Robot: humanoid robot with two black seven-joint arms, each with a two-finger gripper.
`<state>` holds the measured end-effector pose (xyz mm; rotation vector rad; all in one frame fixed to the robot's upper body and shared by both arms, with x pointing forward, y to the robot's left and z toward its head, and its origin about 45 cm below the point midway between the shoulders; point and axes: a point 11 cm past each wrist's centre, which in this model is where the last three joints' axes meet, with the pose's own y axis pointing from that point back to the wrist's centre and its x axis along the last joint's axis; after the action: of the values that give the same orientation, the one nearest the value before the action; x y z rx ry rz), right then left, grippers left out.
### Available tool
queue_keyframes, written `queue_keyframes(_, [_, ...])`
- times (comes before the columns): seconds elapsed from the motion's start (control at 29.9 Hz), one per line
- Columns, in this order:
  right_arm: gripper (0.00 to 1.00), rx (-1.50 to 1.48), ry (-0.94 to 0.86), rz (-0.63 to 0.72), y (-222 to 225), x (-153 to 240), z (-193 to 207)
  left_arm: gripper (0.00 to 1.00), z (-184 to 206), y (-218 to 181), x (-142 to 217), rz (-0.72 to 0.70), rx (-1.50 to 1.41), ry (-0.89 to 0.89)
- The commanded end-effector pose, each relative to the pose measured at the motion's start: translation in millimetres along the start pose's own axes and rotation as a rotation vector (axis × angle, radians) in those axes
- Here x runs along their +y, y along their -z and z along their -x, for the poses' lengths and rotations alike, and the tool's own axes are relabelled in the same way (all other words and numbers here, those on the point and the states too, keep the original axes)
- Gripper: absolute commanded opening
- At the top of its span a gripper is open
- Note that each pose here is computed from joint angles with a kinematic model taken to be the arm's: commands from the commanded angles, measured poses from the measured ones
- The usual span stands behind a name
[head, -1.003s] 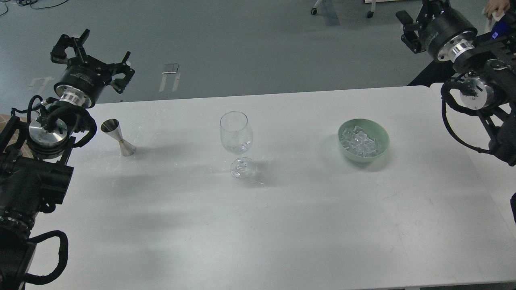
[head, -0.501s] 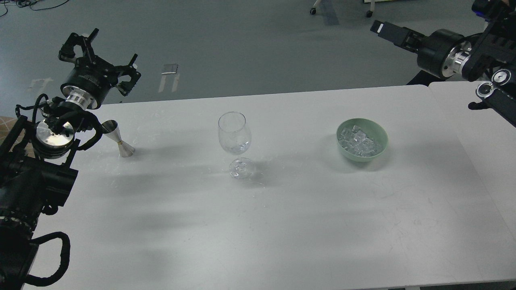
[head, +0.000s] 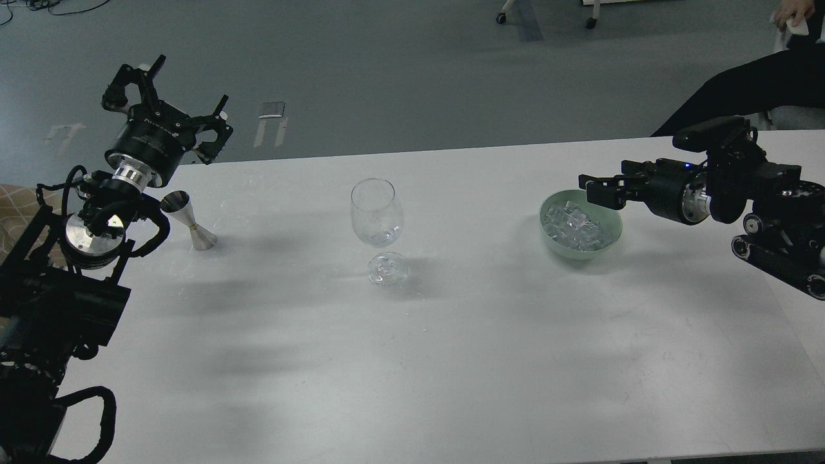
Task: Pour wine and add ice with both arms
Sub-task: 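Reach the right gripper into the green bowl and grasp ice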
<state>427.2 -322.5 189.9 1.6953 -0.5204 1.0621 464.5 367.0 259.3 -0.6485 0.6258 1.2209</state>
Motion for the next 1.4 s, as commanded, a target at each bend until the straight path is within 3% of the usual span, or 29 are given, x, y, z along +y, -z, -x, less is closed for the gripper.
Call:
queue_keyframes(0.0, [0.76,0.001,0.004,-0.007,3.7,-3.0,7.6,0.96,0.8,0.9,-0.2,0.001,0.003,0.005])
queue_keyframes(0.13, [0.77,-0.003,0.014,-0.015,9.0,-8.3,15.0,0.96,2.9,4.0,-1.0,0.006,0.022,0.018])
queue_keyframes(0.23, [0.88,-0.005,0.014,-0.024,12.0,-9.6,15.2,0.96,-0.6,5.7,2.2,0.005,0.026,0.014])
queue_keyframes(0.43, [0.91,-0.009,0.014,-0.081,26.1,-15.7,16.1,0.96,-1.2,4.7,2.7,0.016,0.029,0.013])
queue_keyframes(0.7, [0.75,-0.026,0.054,-0.069,27.6,-23.1,41.0,0.96,-2.2,4.2,3.4,0.024,0.031,0.010])
queue_keyframes(0.8, [0.63,-0.030,0.061,-0.068,27.7,-23.0,45.2,0.96,-2.7,1.9,3.6,0.039,0.053,0.009])
queue_keyframes(1.07, [0.58,-0.030,0.061,-0.067,27.2,-23.0,45.1,0.96,-5.5,-2.0,5.9,0.062,0.089,0.005])
queue_keyframes(1.2, [0.43,-0.033,0.066,-0.063,26.1,-22.5,48.4,0.96,-5.6,-2.2,5.9,0.063,0.089,0.004])
queue_keyframes(1.24, [0.35,-0.035,0.069,-0.061,26.1,-22.5,50.7,0.96,-5.3,-1.3,5.7,0.061,0.089,0.005])
queue_keyframes(1.37, [0.29,-0.038,0.074,-0.060,27.3,-25.1,53.9,0.96,-6.6,2.0,6.2,0.051,0.085,0.001])
